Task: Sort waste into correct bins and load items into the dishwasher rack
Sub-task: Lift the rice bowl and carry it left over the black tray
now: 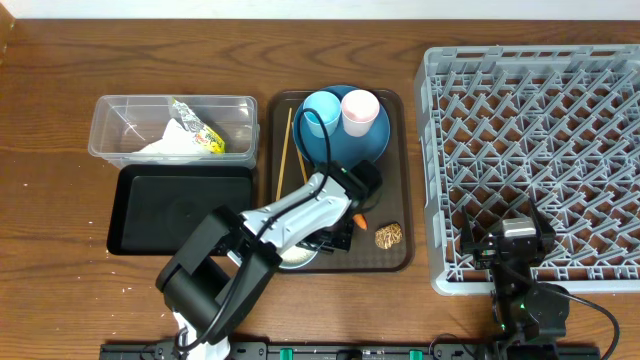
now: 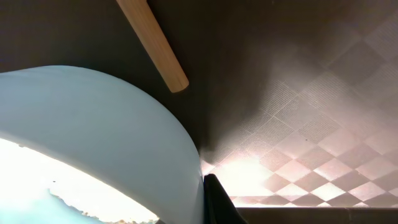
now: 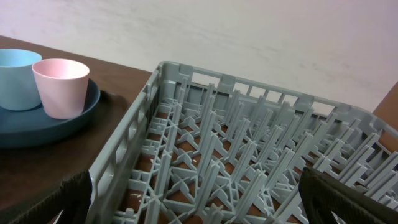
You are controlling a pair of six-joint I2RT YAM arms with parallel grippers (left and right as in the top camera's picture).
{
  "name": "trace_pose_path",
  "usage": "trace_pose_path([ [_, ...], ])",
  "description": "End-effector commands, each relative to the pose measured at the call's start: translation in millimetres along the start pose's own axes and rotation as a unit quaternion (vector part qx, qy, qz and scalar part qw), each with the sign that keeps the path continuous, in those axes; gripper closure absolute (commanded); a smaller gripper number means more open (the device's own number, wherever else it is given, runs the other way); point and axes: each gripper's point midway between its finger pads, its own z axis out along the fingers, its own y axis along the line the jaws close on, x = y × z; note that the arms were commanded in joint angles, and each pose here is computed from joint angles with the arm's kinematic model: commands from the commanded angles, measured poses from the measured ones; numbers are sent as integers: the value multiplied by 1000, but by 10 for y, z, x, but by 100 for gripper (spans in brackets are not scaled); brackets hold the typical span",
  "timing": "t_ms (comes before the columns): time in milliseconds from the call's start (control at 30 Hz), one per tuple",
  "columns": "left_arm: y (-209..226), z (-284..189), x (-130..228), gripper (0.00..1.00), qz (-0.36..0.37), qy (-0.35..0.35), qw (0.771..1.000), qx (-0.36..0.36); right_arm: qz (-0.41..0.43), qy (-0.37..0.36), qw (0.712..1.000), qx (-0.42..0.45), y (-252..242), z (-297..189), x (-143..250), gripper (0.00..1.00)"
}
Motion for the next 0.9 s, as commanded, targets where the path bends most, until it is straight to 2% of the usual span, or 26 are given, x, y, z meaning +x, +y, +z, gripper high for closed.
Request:
trace_pose_path([
  [0, 29, -43, -55, 94, -7, -4, 1000, -1, -3, 2, 1000, 1, -9, 0, 14, 1],
  [867, 16, -347, -96, 94, 42, -27, 999, 10, -3, 2, 1000, 2, -10, 0, 14, 1],
])
